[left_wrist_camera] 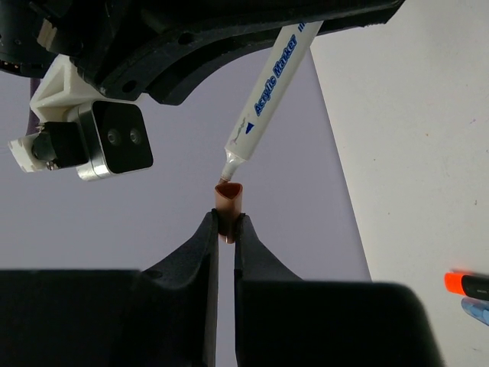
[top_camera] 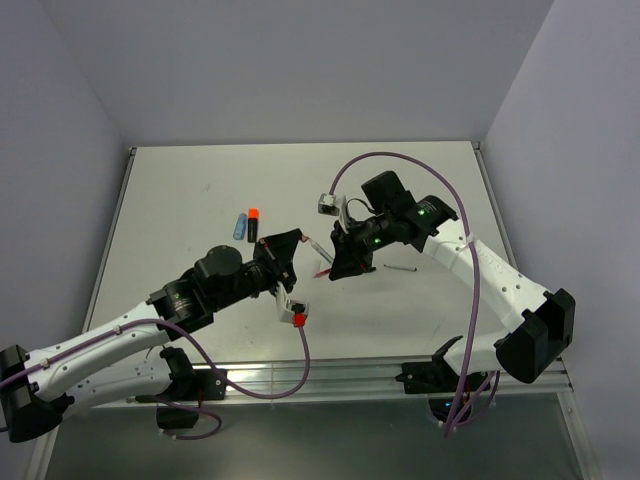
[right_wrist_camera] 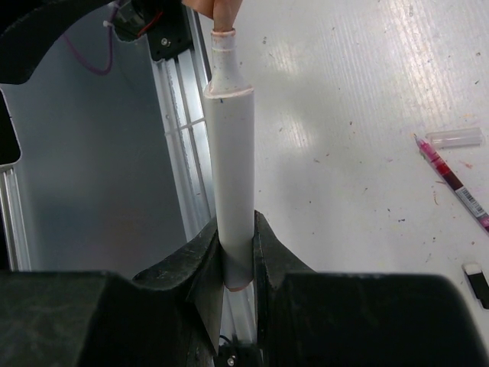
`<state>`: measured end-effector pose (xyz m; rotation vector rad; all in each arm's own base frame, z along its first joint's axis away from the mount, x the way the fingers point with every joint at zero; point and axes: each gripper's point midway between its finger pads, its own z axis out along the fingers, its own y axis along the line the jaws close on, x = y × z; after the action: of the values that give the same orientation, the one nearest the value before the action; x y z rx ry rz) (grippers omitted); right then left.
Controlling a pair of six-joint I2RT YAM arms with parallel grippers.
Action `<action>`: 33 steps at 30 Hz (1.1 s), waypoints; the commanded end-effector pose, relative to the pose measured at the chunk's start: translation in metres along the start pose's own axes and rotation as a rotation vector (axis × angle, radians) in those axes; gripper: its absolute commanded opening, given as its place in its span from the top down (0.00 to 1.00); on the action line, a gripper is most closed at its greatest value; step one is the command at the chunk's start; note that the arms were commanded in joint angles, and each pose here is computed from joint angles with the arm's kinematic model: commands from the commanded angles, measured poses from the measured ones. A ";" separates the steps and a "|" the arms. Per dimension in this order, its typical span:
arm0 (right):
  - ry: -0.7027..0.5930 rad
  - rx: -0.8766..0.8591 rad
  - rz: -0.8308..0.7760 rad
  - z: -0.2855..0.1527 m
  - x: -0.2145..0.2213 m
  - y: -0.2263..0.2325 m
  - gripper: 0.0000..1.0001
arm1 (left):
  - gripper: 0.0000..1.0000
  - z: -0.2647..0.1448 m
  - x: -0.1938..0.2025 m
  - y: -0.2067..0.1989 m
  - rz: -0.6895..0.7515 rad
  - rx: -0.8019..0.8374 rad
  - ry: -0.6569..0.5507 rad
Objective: Insert the pens into the pen caps
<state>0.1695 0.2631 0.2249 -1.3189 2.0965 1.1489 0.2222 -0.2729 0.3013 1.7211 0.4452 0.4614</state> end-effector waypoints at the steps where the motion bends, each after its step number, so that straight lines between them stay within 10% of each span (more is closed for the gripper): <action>1: -0.019 0.008 -0.046 -0.006 -0.009 0.004 1.00 | 1.00 -0.008 -0.003 0.039 -0.039 -0.108 -0.023; 33: -0.018 0.016 -0.063 -0.010 -0.007 0.007 1.00 | 1.00 0.003 0.002 0.037 -0.110 -0.085 -0.016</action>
<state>0.1701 0.2589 0.2206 -1.3304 2.1131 1.1147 0.2271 -0.2770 0.3115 1.6755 0.5146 0.4026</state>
